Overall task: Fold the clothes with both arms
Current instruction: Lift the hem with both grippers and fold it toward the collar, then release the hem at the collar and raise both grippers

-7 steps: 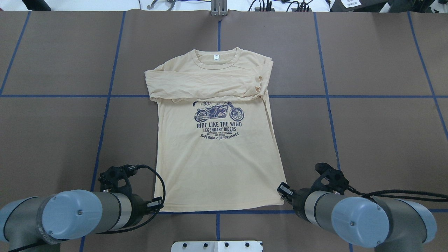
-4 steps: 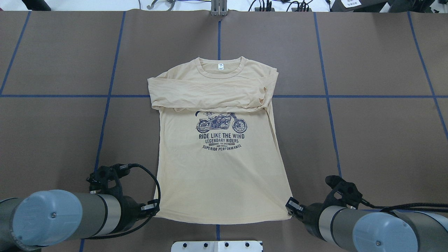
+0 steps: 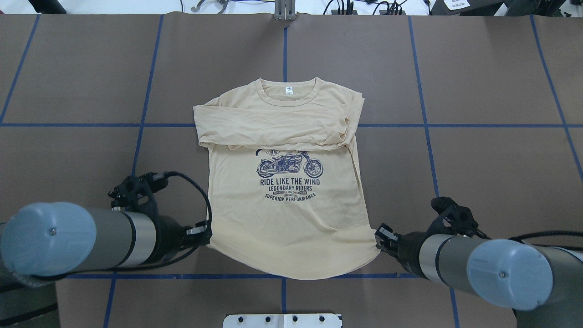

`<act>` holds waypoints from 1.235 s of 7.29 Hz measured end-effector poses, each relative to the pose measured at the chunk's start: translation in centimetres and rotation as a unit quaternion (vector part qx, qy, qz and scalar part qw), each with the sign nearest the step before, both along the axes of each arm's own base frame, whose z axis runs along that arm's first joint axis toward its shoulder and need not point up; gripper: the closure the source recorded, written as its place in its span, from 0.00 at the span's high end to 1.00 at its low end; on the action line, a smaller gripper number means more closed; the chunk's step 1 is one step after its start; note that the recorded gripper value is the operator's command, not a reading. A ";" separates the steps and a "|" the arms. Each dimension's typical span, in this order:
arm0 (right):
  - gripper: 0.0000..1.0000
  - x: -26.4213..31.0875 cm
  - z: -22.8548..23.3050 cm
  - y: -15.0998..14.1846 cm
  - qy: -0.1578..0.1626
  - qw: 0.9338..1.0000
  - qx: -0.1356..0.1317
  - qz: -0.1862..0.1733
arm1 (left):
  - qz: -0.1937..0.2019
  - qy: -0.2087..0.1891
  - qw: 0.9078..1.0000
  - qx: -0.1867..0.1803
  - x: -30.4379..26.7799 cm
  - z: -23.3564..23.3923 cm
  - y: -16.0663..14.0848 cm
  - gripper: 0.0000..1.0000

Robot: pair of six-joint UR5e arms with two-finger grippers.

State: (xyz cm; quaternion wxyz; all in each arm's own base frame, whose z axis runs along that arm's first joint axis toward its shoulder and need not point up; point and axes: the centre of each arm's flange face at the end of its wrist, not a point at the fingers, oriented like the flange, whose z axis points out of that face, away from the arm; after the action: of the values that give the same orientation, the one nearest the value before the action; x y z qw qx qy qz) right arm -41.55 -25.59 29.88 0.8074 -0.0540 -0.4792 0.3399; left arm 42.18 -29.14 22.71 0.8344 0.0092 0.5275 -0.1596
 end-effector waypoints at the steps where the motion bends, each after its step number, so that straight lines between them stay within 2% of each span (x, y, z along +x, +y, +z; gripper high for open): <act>1: 0.00 -0.2 -1.5 -5.8 0.006 1.000 -0.002 0.004 | -0.030 -0.016 0.999 0.019 0.2 0.2 -5.7 0.00; 3: 0.00 2.0 -4.0 -16.8 0.037 0.999 -0.002 0.014 | -0.065 -0.045 0.996 0.050 -1.8 1.7 -15.2 0.00; 4: 0.00 2.7 -3.9 -20.9 0.060 0.998 0.007 0.016 | -0.077 -0.048 0.994 0.062 -2.7 3.0 -18.1 0.00; 7: 0.00 -0.3 -2.5 -30.5 0.124 0.992 0.021 0.001 | -0.098 -0.052 0.991 0.067 -1.0 5.3 -24.1 0.00; 9: 0.00 -3.1 -0.5 -35.3 0.141 0.989 0.040 -0.011 | -0.112 -0.050 0.990 0.071 1.3 8.2 -28.4 0.00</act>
State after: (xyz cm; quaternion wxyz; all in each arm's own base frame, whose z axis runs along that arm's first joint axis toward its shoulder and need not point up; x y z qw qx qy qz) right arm -44.65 -60.90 29.33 0.8721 0.0213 -0.3732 0.3157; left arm 43.46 -57.55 30.87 0.8341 0.1351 0.4903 -0.2136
